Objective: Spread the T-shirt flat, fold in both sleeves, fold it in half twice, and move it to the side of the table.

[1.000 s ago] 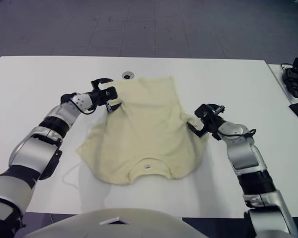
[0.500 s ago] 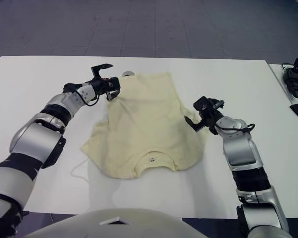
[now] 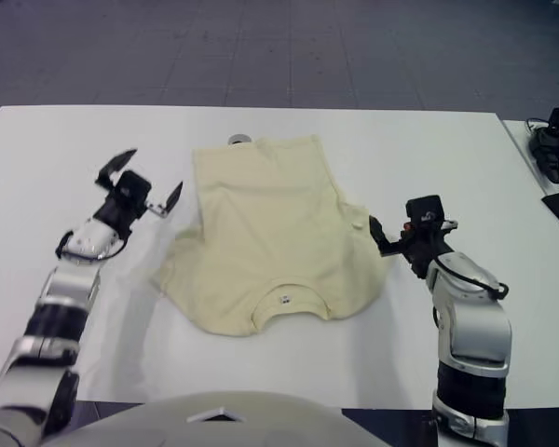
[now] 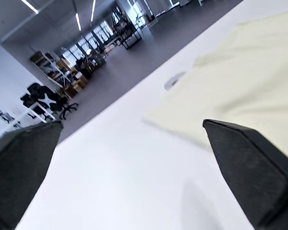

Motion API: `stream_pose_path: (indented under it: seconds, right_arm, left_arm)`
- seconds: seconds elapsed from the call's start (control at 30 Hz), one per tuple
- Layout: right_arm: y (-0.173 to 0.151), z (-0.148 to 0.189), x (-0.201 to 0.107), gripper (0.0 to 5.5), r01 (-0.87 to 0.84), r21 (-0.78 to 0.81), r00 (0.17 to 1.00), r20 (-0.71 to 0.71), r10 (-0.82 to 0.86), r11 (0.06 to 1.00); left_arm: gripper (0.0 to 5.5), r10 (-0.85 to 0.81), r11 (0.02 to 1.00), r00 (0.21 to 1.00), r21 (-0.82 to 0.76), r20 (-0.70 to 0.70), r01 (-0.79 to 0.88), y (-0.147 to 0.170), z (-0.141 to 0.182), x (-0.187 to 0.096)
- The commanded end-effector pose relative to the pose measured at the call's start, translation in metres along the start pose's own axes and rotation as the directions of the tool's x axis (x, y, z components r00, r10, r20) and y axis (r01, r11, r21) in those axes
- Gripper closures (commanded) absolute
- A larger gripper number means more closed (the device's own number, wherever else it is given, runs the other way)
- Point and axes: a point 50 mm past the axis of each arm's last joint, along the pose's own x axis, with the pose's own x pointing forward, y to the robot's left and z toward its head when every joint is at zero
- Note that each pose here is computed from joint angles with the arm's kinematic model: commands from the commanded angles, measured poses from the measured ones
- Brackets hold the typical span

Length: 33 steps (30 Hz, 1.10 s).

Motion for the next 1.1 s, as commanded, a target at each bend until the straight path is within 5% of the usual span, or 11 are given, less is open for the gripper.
stream_pose_path:
  seconds: [0.03, 0.13, 0.27, 0.37, 1.1]
  right_arm:
    - [-0.017, -0.044, -0.018, 1.52, 0.092, 0.198, 0.991, -0.112, -0.070, 0.976]
    - [-0.019, -0.049, -0.014, 2.06, 0.093, 0.233, 0.990, -0.129, -0.064, 0.968]
    - [-0.019, -0.051, -0.006, 1.39, 0.080, 0.271, 0.990, -0.135, -0.045, 0.959]
    - [-0.018, -0.054, 0.001, 1.42, 0.081, 0.298, 0.990, -0.138, -0.041, 0.951]
    - [-0.004, -0.047, 0.020, 4.86, 0.011, 0.331, 0.996, -0.091, 0.020, 0.944]
  left_arm:
    - [0.65, 0.032, 0.972, 0.983, -0.225, -0.182, -0.073, -0.011, 0.027, -0.097]
    - [0.56, -0.014, 0.961, 0.970, -0.270, -0.242, -0.053, -0.020, 0.027, -0.108]
    - [0.10, -0.060, 0.932, 0.949, -0.357, -0.310, -0.058, -0.030, 0.029, -0.115]
    - [0.51, -0.100, 0.914, 0.928, -0.401, -0.359, -0.057, -0.034, 0.030, -0.117]
    - [4.20, -0.290, 0.740, 0.838, -0.664, -0.462, -0.110, -0.056, 0.015, -0.110]
